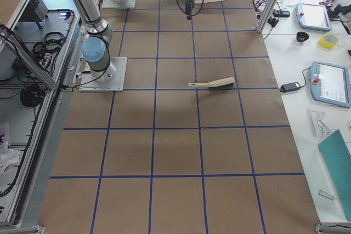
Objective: Sweep and dump trash into bin
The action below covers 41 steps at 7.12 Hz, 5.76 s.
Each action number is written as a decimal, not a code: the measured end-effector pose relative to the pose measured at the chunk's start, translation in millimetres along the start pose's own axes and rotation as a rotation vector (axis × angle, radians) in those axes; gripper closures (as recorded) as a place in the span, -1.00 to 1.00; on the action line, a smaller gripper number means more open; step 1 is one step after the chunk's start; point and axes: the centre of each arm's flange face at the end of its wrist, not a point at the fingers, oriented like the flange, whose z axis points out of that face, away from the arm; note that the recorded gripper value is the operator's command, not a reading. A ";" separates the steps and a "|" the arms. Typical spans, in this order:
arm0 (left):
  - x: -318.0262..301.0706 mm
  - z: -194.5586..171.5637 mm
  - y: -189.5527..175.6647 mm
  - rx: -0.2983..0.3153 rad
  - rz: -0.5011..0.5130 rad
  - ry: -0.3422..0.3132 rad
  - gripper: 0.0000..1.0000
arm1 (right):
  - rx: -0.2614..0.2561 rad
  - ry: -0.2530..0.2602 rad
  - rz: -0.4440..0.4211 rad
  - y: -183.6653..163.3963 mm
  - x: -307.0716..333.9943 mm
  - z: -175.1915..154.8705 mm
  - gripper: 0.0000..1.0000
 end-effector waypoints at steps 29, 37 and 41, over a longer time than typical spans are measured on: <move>25.5 81.9 14.4 -0.139 -0.068 -0.062 -0.10 | -0.001 -0.007 -0.090 -0.8 -1.6 2.6 -1.00; -0.7 -45.2 61.5 -0.014 0.777 -0.039 -0.99 | -0.001 -0.006 -0.089 -0.6 -1.4 2.6 -1.00; -42.8 -133.6 60.7 0.008 1.284 -0.026 -1.00 | -0.001 -0.005 -0.093 -0.3 -1.4 2.2 -1.00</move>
